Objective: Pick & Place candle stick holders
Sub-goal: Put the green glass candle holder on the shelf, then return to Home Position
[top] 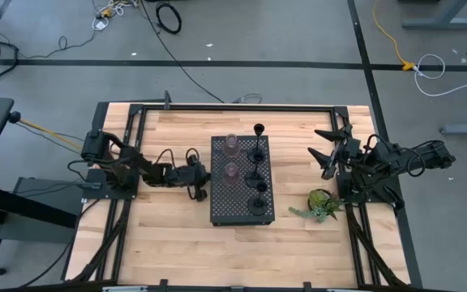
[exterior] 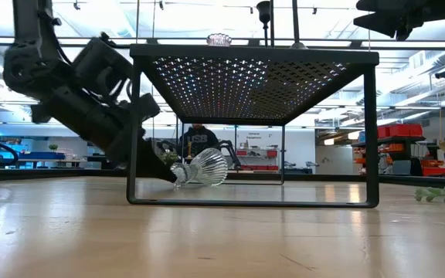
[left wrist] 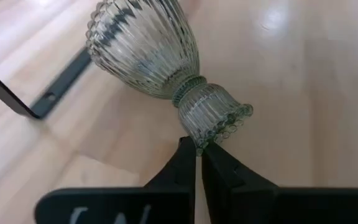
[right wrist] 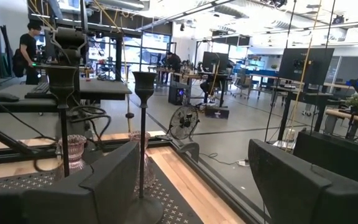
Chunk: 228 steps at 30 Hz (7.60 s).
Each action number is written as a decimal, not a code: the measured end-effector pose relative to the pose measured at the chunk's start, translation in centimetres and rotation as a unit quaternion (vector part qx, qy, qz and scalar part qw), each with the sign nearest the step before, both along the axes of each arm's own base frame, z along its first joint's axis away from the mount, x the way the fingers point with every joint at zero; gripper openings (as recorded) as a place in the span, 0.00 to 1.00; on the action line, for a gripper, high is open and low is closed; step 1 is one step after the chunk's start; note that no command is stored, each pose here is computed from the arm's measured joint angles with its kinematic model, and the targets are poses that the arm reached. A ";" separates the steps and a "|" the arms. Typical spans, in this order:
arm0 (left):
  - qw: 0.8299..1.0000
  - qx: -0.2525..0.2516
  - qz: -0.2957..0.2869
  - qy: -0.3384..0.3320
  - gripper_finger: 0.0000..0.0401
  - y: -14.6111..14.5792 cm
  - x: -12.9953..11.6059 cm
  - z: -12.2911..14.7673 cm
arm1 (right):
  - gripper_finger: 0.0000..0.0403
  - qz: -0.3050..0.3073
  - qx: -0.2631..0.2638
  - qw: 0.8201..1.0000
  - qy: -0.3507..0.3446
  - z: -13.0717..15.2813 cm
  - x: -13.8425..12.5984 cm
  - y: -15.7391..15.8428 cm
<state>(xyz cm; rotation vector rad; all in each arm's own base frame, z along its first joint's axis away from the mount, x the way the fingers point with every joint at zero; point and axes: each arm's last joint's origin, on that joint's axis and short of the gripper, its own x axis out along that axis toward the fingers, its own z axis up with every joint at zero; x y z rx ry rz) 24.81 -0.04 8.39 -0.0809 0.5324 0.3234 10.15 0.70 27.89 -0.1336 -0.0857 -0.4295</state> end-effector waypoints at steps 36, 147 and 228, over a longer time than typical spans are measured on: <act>0.985 -0.160 -0.065 -0.019 0.02 -10.2 -9.8 20.4 | 0.74 0.000 0.000 1.000 -0.001 0.0 0.0 0.0; 0.994 -0.038 0.000 0.098 0.08 -1.9 -2.7 33.3 | 0.74 0.038 0.014 0.999 0.016 -0.5 0.2 -0.1; 0.958 0.018 0.071 -0.277 0.07 -0.4 -15.9 9.3 | 0.74 0.031 0.099 0.984 -0.142 -8.2 -1.2 -2.3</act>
